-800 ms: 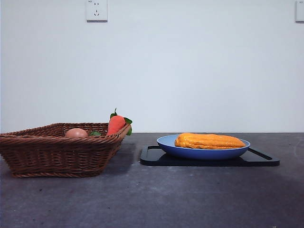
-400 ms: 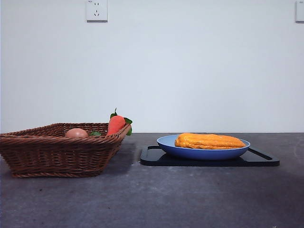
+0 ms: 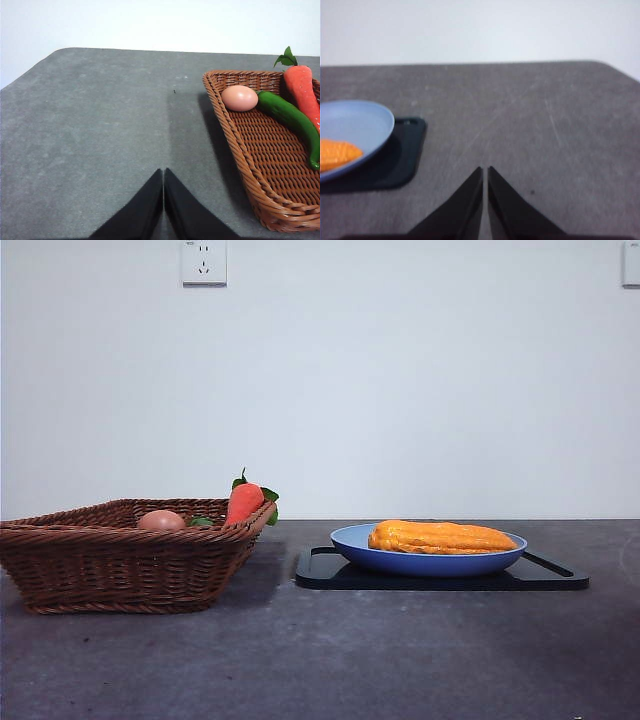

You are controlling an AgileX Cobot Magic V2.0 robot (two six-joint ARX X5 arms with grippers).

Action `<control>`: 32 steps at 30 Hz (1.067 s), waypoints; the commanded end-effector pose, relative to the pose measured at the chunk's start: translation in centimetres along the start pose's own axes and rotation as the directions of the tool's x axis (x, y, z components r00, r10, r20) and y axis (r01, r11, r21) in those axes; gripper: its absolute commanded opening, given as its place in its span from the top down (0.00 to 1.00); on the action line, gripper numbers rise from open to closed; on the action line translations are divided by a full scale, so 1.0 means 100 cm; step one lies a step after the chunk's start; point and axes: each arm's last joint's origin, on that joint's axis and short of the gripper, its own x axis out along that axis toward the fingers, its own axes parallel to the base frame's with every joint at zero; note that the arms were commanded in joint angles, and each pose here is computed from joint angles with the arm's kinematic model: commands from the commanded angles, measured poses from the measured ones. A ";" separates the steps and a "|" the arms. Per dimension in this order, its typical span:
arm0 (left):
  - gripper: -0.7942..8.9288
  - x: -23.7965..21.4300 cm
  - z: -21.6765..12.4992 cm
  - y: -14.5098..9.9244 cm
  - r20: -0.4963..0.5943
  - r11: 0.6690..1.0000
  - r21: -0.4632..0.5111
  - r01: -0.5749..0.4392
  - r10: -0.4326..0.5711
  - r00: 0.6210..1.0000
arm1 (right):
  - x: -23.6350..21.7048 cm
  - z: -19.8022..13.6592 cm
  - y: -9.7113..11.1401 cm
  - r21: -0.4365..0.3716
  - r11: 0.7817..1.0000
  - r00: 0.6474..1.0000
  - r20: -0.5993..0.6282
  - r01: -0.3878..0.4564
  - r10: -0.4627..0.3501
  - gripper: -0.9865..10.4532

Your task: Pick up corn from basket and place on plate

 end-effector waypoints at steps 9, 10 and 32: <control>0.91 0.001 -0.008 0.000 -0.057 1.000 -0.017 -0.003 0.002 0.998 | 0.000 -0.005 0.000 0.047 0.999 0.999 -0.035 0.005 -0.003 0.91; 0.91 0.001 -0.008 0.000 -0.057 1.000 -0.017 -0.003 0.002 0.998 | 0.000 -0.005 0.000 0.047 0.999 0.999 -0.034 0.005 -0.003 0.91; 0.91 0.001 -0.008 0.000 -0.057 1.000 -0.017 -0.003 0.002 0.998 | 0.000 -0.005 0.000 0.047 0.999 0.999 -0.034 0.005 -0.003 0.91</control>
